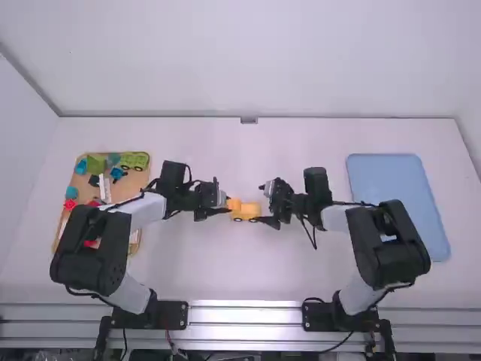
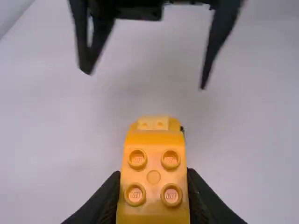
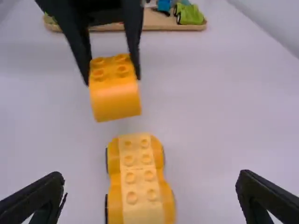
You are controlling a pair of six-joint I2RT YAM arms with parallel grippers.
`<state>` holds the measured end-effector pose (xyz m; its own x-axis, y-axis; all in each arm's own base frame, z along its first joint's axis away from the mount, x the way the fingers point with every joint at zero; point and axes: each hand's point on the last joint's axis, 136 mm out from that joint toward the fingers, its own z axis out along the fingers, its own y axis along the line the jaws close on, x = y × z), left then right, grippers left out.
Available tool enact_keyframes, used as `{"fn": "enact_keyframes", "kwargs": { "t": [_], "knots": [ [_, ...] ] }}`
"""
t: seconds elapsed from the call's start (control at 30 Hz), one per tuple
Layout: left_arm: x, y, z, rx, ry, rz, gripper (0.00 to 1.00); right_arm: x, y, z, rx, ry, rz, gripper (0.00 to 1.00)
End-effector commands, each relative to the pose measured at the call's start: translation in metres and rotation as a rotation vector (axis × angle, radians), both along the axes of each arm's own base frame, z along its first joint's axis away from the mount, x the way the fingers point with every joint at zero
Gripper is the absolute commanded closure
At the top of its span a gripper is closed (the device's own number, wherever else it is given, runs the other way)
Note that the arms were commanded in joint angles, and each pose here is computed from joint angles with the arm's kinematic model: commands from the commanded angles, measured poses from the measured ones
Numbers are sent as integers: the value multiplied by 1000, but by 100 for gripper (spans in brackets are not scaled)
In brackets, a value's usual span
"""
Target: Assemble lego blocks to make yellow taxi
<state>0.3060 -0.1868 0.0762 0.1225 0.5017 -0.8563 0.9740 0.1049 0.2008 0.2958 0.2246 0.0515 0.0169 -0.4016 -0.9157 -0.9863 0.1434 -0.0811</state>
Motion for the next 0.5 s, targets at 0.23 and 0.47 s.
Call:
{"fn": "enact_keyframes", "kwargs": {
  "t": [0.23,0.47],
  "knots": [
    [0,-5,9,-21,21,3,84,-1,7,-46,-15,121,40,2],
    [-1,-4,8,-24,49,17,84,-6,20,-52,48,55,173,2]
  ]
}}
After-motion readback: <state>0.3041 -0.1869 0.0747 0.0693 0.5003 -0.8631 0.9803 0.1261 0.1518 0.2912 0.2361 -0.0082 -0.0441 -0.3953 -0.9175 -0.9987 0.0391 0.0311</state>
